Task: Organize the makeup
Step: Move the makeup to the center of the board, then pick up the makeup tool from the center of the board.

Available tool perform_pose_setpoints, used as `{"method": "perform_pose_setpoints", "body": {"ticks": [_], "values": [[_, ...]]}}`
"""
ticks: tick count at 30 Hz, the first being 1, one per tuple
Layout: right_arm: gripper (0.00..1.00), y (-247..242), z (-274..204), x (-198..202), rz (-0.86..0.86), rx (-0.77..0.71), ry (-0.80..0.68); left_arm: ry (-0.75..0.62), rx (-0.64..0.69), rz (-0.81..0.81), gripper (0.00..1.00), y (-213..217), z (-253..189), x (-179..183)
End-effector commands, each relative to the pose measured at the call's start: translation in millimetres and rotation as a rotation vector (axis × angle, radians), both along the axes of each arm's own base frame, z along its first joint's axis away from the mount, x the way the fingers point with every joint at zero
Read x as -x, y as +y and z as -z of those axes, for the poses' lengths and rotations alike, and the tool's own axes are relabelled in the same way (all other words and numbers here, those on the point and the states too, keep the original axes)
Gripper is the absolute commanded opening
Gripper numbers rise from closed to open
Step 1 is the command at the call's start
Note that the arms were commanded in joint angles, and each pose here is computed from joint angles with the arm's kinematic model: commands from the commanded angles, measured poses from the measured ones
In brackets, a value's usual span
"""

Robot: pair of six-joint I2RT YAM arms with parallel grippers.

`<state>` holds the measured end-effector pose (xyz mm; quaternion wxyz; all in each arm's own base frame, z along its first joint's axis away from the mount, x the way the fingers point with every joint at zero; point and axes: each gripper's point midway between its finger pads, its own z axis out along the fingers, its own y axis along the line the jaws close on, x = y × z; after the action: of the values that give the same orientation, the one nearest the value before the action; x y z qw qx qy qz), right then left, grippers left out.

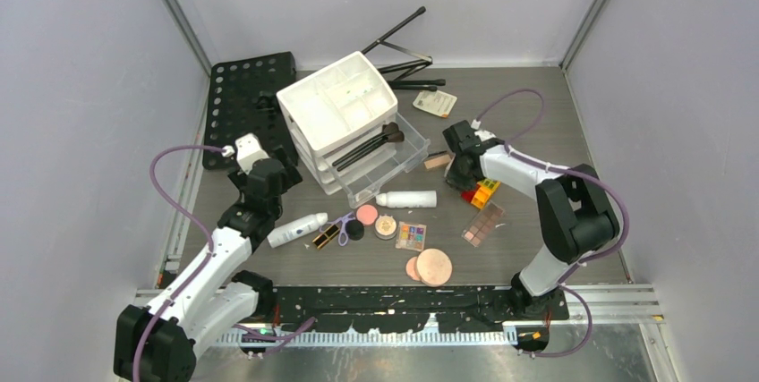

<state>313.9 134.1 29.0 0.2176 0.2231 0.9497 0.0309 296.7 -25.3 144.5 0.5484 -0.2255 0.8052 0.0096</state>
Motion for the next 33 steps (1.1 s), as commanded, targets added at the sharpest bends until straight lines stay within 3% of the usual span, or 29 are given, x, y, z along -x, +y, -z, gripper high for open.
{"method": "perform_pose_setpoints", "body": {"ticks": [1,5,11,13,26,33], "values": [[0.24,-42,-33,-18,0.097,0.149,-0.107,-0.068,0.013,-0.008,0.87,-1,-18,-9],[0.24,-43,-55,-32,0.108,0.105,-0.162,-0.067,0.013,-0.006,0.87,-1,-18,-9],[0.24,45,-104,-68,-0.116,-0.312,-0.319,-0.067,0.013,-0.006,0.86,-1,-18,-9],[0.24,59,-111,-79,-0.121,-0.374,-0.322,-0.066,0.011,-0.009,0.86,0,-18,-9],[0.25,107,-65,-121,-0.072,-0.580,-0.109,-0.073,0.012,-0.008,0.87,0,-20,-8],[0.35,105,-49,-116,-0.033,-0.576,-0.070,-0.071,0.013,-0.007,0.87,0,-20,-9]]}}
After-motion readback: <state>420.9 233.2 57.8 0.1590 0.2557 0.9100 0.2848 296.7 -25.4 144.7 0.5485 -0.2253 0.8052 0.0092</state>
